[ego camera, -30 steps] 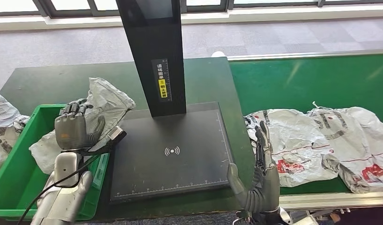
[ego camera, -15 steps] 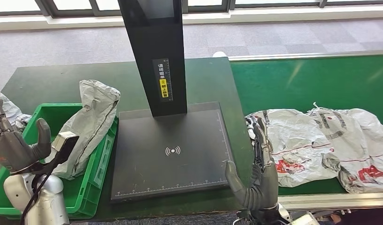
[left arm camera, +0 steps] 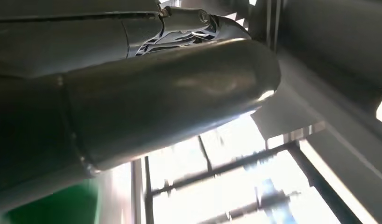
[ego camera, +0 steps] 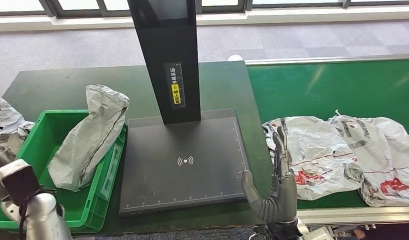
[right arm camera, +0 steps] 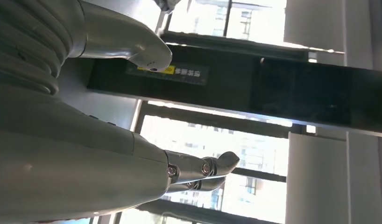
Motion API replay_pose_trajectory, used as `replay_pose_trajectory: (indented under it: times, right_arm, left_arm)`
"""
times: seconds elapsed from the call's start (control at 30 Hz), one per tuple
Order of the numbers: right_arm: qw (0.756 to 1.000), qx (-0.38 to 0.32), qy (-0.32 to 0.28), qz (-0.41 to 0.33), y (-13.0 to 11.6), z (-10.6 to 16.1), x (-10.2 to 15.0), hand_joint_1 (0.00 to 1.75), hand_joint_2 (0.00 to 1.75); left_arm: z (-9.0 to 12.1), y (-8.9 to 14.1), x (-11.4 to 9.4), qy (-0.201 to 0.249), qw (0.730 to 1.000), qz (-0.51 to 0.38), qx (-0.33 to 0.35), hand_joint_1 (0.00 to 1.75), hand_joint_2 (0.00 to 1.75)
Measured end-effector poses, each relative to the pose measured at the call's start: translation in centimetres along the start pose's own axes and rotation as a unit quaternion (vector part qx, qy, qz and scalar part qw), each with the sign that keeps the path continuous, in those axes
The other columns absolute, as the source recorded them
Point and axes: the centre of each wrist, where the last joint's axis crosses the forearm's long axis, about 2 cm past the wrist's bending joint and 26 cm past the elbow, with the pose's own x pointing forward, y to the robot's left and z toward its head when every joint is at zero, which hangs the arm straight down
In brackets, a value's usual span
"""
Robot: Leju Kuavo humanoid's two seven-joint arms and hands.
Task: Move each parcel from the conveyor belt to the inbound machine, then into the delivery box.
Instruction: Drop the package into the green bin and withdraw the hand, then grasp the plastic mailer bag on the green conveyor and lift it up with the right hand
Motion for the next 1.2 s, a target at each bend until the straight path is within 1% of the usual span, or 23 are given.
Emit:
replay_pose_trajectory:
  times: [0.03,0.07,0.1,0.13,0.2,0.27,0.33,0.37,0.43,0.53,0.57,0.6,0.67,0.77,0.87,1.03,1.2]
  right_arm:
    - [1.000,-0.001,0.009,0.022,-0.2,0.2,-0.1,0.00,1.75]
    - [0.998,-0.002,0.025,0.050,-0.6,0.4,-0.4,0.00,1.75]
    - [0.995,-0.003,0.046,0.083,-1.0,0.7,-0.7,0.00,1.75]
    - [0.990,-0.006,0.073,0.120,-1.7,0.9,-1.2,0.00,1.75]
    - [0.971,-0.009,0.135,0.197,-3.3,1.5,-2.3,0.00,1.75]
    - [0.943,-0.007,0.191,0.273,-5.1,2.1,-3.7,0.00,1.75]
    - [0.904,-0.003,0.240,0.353,-6.9,2.4,-5.1,0.00,1.75]
    - [0.881,-0.003,0.265,0.391,-7.9,2.6,-5.8,0.00,1.75]
    - [0.834,-0.001,0.311,0.457,-9.8,3.1,-7.0,0.00,1.75]
    - [0.766,0.001,0.373,0.524,-13.2,4.6,-9.0,0.00,1.75]
    - [0.747,0.001,0.390,0.538,-14.4,5.1,-9.6,0.00,1.75]
    - [0.732,0.001,0.406,0.547,-15.5,5.7,-10.1,0.00,1.75]
    - [0.711,-0.001,0.429,0.558,-17.2,6.6,-10.9,0.00,1.75]
    - [0.694,-0.001,0.453,0.559,-18.6,7.5,-11.6,0.00,1.75]
    - [0.684,0.003,0.471,0.557,-19.0,8.1,-12.0,0.00,1.75]
    - [0.657,0.014,0.501,0.564,-20.3,8.1,-13.3,0.00,1.75]
    - [0.651,0.033,0.520,0.552,-21.3,7.4,-14.9,0.00,1.75]
  left_arm:
    - [0.9,-1.2,0.8,0.017,0.997,0.060,-0.041,0.00,0.44]
    - [2.1,-2.3,1.8,0.031,0.988,0.122,-0.088,0.00,0.87]
    - [3.4,-3.3,2.7,0.038,0.972,0.185,-0.136,0.00,0.87]
    - [4.8,-4.2,3.7,0.040,0.951,0.245,-0.185,0.00,0.87]
    - [7.6,-5.4,5.7,0.033,0.898,0.342,-0.275,0.00,0.00]
    - [9.9,-6.2,7.5,0.023,0.842,0.404,-0.357,0.00,0.00]
    - [11.6,-6.8,9.1,0.011,0.796,0.436,-0.419,0.00,0.00]
    - [12.3,-7.1,9.8,0.006,0.780,0.444,-0.441,0.00,0.00]
    - [13.2,-7.4,10.6,0.001,0.761,0.451,-0.467,0.00,0.00]
    - [14.0,-7.3,10.9,0.005,0.750,0.455,-0.480,0.00,0.00]
    - [14.2,-7.2,10.9,0.007,0.749,0.456,-0.480,0.00,0.00]
    - [14.3,-7.1,10.9,0.009,0.749,0.456,-0.480,0.00,0.00]
    - [14.5,-7.0,10.8,0.013,0.749,0.457,-0.480,0.00,0.00]
    - [14.6,-6.9,10.8,0.015,0.748,0.457,-0.481,0.00,0.00]
    - [14.6,-6.9,10.8,0.015,0.749,0.456,-0.480,0.00,0.00]
    - [14.8,-6.8,10.9,0.016,0.753,0.451,-0.478,0.00,0.00]
    - [15.0,-6.8,10.7,0.019,0.759,0.442,-0.478,0.00,0.00]
